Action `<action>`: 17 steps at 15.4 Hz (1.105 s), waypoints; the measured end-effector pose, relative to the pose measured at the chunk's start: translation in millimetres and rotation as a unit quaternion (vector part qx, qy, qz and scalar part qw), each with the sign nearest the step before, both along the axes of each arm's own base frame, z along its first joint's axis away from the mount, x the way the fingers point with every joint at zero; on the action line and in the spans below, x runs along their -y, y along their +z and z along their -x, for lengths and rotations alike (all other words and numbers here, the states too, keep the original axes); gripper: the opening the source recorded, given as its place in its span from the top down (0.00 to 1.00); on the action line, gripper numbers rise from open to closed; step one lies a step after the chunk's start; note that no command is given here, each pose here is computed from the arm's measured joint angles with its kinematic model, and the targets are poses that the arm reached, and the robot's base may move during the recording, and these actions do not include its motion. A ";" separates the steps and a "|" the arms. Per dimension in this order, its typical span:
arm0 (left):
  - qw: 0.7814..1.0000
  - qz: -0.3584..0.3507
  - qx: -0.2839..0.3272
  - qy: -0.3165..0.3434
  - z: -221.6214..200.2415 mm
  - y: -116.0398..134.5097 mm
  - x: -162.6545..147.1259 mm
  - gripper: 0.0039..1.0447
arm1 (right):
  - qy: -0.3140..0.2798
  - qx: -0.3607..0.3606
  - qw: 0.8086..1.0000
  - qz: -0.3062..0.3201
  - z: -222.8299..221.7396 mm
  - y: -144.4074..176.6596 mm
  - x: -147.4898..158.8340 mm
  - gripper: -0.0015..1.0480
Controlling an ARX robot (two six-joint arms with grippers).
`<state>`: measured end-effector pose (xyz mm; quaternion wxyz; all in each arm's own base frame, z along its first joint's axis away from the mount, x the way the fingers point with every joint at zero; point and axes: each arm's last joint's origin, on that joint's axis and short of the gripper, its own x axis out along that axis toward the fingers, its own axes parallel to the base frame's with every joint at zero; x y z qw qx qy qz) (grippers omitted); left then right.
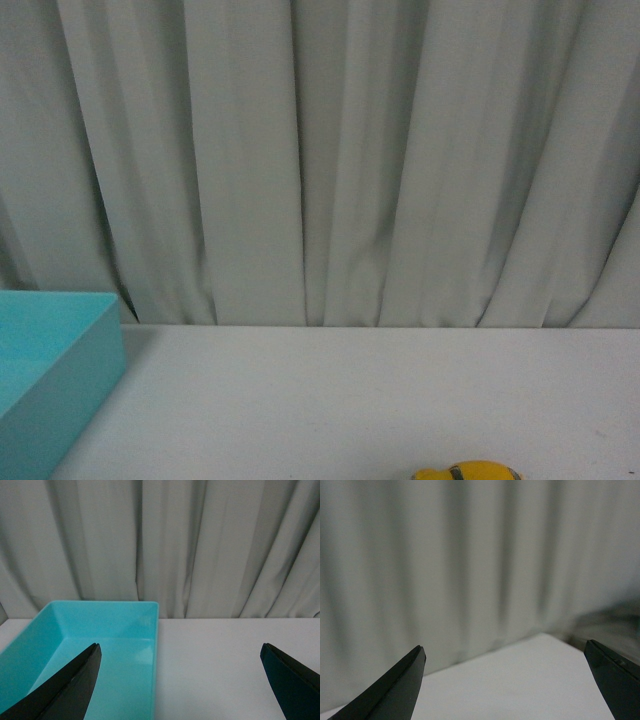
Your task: Wind up and store yellow beetle toy
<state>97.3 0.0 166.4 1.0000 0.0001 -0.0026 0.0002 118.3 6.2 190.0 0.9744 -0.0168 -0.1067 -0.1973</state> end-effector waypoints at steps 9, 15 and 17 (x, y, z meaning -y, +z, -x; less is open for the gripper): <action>1.000 0.000 -0.001 0.000 0.0 -0.1 0.0 0.06 | 0.146 -0.038 0.983 0.106 -169.2 52.1 -8.9 0.06; 1.000 0.000 0.000 0.000 0.0 -0.1 0.0 0.06 | 0.535 -0.231 0.773 0.249 -199.8 7.9 -31.3 0.06; 1.000 0.000 0.000 0.000 0.0 -0.1 0.0 0.06 | 0.563 -0.287 0.723 0.277 -195.2 -14.7 -28.2 0.06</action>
